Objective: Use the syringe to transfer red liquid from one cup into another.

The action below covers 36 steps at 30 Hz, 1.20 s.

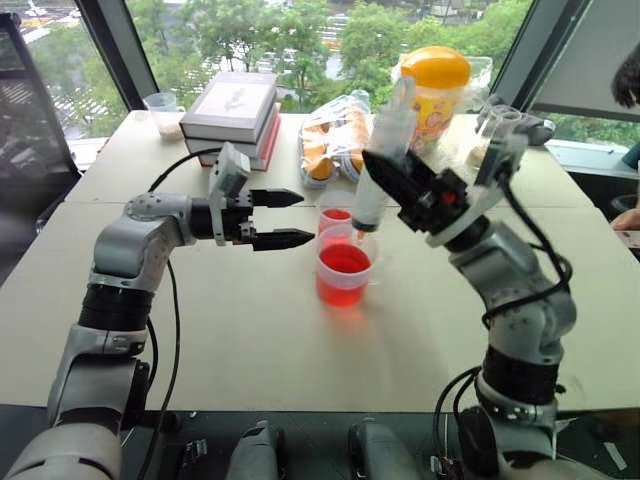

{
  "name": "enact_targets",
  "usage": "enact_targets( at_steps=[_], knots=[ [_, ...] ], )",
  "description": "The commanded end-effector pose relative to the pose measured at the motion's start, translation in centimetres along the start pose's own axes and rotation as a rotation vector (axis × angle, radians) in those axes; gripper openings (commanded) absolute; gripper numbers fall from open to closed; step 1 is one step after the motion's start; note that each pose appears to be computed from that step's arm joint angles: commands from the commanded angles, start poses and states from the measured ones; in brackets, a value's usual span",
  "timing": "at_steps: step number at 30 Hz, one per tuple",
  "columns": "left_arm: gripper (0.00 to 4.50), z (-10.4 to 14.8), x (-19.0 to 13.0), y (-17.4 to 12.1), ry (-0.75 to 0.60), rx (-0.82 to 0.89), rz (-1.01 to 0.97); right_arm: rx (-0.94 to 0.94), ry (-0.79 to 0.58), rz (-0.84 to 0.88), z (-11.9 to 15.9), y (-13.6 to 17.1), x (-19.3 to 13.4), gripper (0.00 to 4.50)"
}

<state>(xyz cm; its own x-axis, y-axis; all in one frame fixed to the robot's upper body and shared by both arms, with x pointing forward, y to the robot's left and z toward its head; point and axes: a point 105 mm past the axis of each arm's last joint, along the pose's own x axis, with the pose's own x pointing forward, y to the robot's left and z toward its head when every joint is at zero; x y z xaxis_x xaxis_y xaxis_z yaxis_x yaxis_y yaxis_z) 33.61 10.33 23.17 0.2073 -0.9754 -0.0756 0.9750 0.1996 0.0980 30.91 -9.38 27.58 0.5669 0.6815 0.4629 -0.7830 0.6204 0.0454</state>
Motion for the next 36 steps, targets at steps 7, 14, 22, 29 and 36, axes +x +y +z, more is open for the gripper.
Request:
enact_targets(
  at_steps=[7, 14, 22, 29, 36],
  knots=[
    [4.5, 1.9, 0.2, 0.0, -0.02, 0.063, -0.023, -0.13, 0.0, -0.058, -5.1, 0.3, -0.8, 1.39],
    [4.5, 3.5, 1.1, -0.8, -0.088, 0.046, -0.082, -0.192, 0.035, -0.088, -7.5, 0.2, -1.4, 1.39],
    [4.5, 4.6, 2.3, -1.7, -0.116, 0.052, -0.155, -0.209, 0.073, -0.071, -8.8, 0.7, -1.8, 1.39],
    [4.5, 5.1, 3.6, -2.7, -0.142, 0.03, -0.23, -0.215, 0.082, -0.067, -9.0, 0.8, -1.8, 1.39],
    [4.5, 4.9, 4.6, -3.2, -0.142, 0.019, -0.268, -0.222, 0.088, -0.055, -9.1, 1.1, -1.6, 1.39]
  ],
)
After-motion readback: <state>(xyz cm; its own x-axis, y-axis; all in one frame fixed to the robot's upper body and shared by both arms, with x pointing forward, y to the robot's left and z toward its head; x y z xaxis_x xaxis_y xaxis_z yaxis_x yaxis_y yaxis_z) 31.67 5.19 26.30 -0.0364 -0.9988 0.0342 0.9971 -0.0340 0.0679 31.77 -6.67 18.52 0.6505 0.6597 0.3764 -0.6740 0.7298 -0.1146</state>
